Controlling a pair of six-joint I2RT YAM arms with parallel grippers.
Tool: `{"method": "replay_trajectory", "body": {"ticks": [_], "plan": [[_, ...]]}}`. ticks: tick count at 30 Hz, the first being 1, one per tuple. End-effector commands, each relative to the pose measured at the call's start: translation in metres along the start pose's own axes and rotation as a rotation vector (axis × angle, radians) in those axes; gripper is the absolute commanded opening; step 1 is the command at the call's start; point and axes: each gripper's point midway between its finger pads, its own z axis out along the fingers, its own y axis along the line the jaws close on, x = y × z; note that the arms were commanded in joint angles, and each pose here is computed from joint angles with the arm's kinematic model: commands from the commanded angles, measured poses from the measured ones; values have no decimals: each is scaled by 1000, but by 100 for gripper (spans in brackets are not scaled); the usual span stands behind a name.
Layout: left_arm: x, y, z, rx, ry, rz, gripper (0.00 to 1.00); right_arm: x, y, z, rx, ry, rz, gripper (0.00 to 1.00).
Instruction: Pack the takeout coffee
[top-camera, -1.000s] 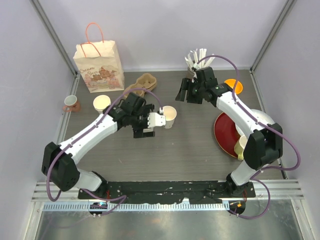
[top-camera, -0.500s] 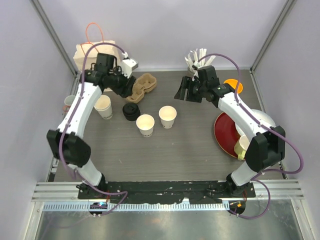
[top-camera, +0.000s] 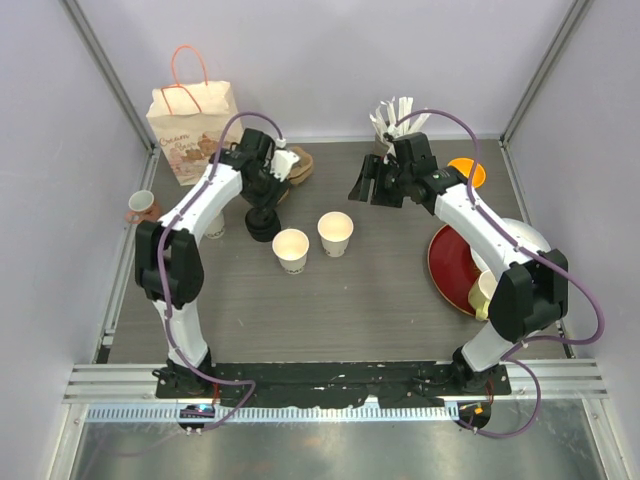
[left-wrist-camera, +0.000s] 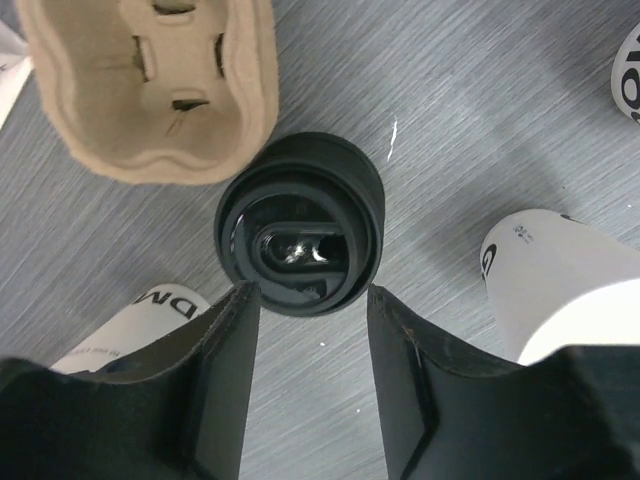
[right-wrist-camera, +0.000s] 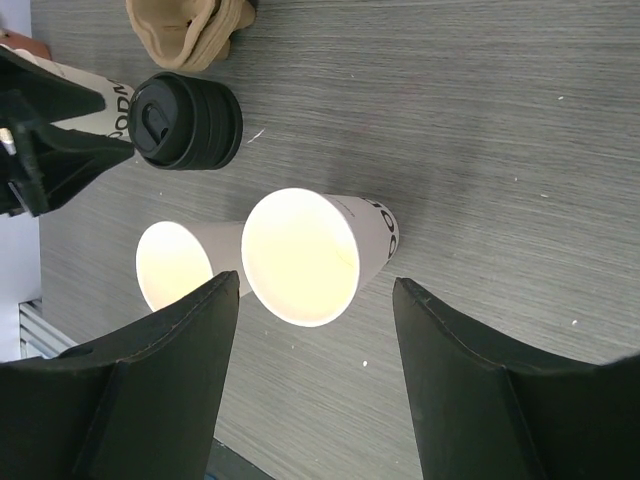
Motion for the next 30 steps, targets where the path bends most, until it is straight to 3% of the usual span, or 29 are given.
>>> {"method": "replay_trajectory", "body": {"ticks": [1, 10, 21, 27, 30], "plan": [[-10, -6, 13, 1, -9, 32, 48, -4, 4, -2, -5, -16, 6, 68], [6, -5, 34, -11, 47, 54, 37, 0, 5, 2, -18, 5, 9, 68], [20, -12, 40, 28, 99, 50, 32, 0, 5, 4, -21, 9, -1, 68], [20, -14, 42, 39, 103, 49, 19, -1, 6, 4, -26, 9, -1, 68], [18, -15, 40, 51, 103, 51, 7, 1, 6, 5, -26, 16, -2, 68]]}}
